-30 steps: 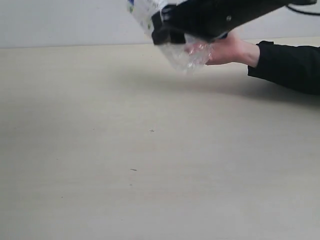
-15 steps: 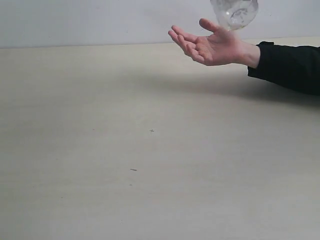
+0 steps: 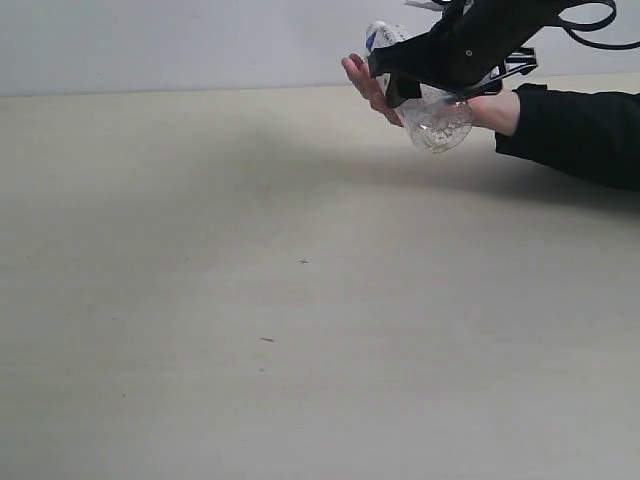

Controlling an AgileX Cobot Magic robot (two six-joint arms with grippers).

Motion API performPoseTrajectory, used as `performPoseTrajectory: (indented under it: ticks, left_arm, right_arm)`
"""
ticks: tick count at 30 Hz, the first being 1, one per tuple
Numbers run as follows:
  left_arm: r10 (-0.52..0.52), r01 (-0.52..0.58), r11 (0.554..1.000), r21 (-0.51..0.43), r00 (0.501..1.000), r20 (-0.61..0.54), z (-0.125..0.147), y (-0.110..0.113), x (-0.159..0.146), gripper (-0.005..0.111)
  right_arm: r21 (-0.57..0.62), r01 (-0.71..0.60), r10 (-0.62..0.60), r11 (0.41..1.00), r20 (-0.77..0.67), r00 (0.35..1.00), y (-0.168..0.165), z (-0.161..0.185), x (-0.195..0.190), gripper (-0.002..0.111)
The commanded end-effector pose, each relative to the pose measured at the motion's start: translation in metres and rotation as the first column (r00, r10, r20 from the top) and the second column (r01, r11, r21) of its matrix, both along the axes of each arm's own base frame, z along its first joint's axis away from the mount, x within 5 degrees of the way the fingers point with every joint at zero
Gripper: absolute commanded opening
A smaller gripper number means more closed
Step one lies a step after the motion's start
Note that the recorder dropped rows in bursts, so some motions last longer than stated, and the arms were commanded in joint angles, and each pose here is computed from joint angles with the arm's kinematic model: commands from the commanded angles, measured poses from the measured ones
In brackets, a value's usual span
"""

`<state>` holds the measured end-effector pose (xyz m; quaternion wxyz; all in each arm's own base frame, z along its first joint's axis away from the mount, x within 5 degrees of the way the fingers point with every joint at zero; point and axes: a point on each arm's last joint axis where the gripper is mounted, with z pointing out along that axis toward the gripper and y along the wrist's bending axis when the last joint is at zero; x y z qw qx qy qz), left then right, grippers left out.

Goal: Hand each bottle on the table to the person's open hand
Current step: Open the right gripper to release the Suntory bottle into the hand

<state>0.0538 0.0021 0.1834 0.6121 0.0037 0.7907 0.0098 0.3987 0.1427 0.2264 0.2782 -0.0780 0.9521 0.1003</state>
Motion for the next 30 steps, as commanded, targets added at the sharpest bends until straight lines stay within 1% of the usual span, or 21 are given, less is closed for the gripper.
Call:
performPoseTrajectory:
  ticks: [1, 3, 4, 5, 6, 7, 8, 9, 10, 11, 12, 13, 14, 17, 20, 24, 26, 27, 29, 30]
  left_arm:
    - [-0.001, 0.001, 1.000, 0.000, 1.000, 0.009, 0.000, 0.000, 0.000, 0.003]
    - [-0.001, 0.001, 1.000, 0.000, 1.000, 0.009, 0.000, 0.000, 0.000, 0.003]
    - [-0.001, 0.001, 1.000, 0.000, 1.000, 0.009, 0.000, 0.000, 0.000, 0.003]
    - [-0.001, 0.001, 1.000, 0.000, 1.000, 0.009, 0.000, 0.000, 0.000, 0.003]
    - [-0.001, 0.001, 1.000, 0.000, 1.000, 0.009, 0.000, 0.000, 0.000, 0.003]
    - [-0.001, 0.001, 1.000, 0.000, 1.000, 0.009, 0.000, 0.000, 0.000, 0.003]
    - [-0.001, 0.001, 1.000, 0.000, 1.000, 0.009, 0.000, 0.000, 0.000, 0.003]
    - [-0.001, 0.001, 1.000, 0.000, 1.000, 0.009, 0.000, 0.000, 0.000, 0.003]
    - [-0.001, 0.001, 1.000, 0.000, 1.000, 0.009, 0.000, 0.000, 0.000, 0.003]
    - [-0.001, 0.001, 1.000, 0.000, 1.000, 0.009, 0.000, 0.000, 0.000, 0.003]
    - [-0.001, 0.001, 1.000, 0.000, 1.000, 0.009, 0.000, 0.000, 0.000, 0.003]
    - [-0.001, 0.001, 1.000, 0.000, 1.000, 0.009, 0.000, 0.000, 0.000, 0.003]
    - [-0.001, 0.001, 1.000, 0.000, 1.000, 0.009, 0.000, 0.000, 0.000, 0.003]
    - [-0.001, 0.001, 1.000, 0.000, 1.000, 0.009, 0.000, 0.000, 0.000, 0.003]
    - [-0.001, 0.001, 1.000, 0.000, 1.000, 0.009, 0.000, 0.000, 0.000, 0.003]
    - [-0.001, 0.001, 1.000, 0.000, 1.000, 0.009, 0.000, 0.000, 0.000, 0.003]
    - [-0.001, 0.001, 1.000, 0.000, 1.000, 0.009, 0.000, 0.000, 0.000, 0.003]
    - [-0.001, 0.001, 1.000, 0.000, 1.000, 0.009, 0.000, 0.000, 0.000, 0.003]
    - [-0.001, 0.001, 1.000, 0.000, 1.000, 0.009, 0.000, 0.000, 0.000, 0.003]
    - [-0.001, 0.001, 1.000, 0.000, 1.000, 0.009, 0.000, 0.000, 0.000, 0.003]
  right_arm:
    - [-0.015, -0.008, 0.008, 1.000, 0.011, 1.000, -0.002, 0.004, 0.003, 0.001]
    - [-0.024, -0.010, 0.010, 1.000, 0.004, 1.000, -0.003, 0.004, 0.003, 0.008]
    - [-0.031, -0.013, 0.013, 0.999, 0.005, 1.000, -0.003, 0.004, 0.003, 0.016]
    - [-0.033, -0.015, 0.015, 0.999, 0.005, 1.000, -0.003, 0.004, 0.003, 0.021]
    - [-0.038, -0.021, 0.021, 0.999, 0.007, 1.000, -0.003, 0.003, 0.003, 0.031]
    - [-0.046, -0.031, 0.032, 0.998, 0.010, 0.999, -0.003, 0.003, 0.003, 0.038]
    - [-0.059, -0.051, 0.052, 0.997, 0.015, 0.999, -0.003, 0.003, 0.003, 0.051]
    - [-0.065, -0.062, 0.063, 0.996, 0.017, 0.998, -0.003, 0.003, 0.003, 0.059]
    - [-0.071, -0.074, 0.076, 0.995, 0.019, 0.997, -0.003, 0.004, 0.003, 0.073]
    - [-0.072, -0.076, 0.078, 0.994, 0.020, 0.997, -0.003, 0.004, 0.003, 0.084]
    - [-0.072, -0.076, 0.078, 0.994, 0.020, 0.997, -0.003, 0.004, 0.003, 0.091]
    - [-0.073, -0.078, 0.079, 0.994, 0.020, 0.997, -0.003, 0.004, 0.003, 0.096]
    - [-0.073, -0.078, 0.079, 0.994, 0.020, 0.997, -0.003, 0.004, 0.003, 0.097]
    - [-0.071, -0.077, 0.079, 0.995, 0.029, 0.996, -0.003, 0.004, 0.003, 0.097]
    - [-0.066, -0.075, 0.079, 0.995, 0.056, 0.995, -0.004, 0.016, 0.000, 0.097]
    - [-0.065, -0.074, 0.080, 0.995, 0.111, 0.991, -0.009, 0.049, -0.012, 0.097]
    - [-0.071, -0.084, 0.092, 0.994, 0.123, 0.988, -0.013, 0.069, -0.024, 0.093]
    - [-0.073, -0.089, 0.098, 0.993, 0.135, 0.986, -0.015, 0.079, -0.030, 0.087]
    - [-0.066, -0.092, 0.101, 0.994, 0.161, 0.982, -0.019, 0.093, -0.043, 0.058]
    - [-0.065, -0.091, 0.101, 0.994, 0.167, 0.981, -0.022, 0.096, -0.050, 0.037]
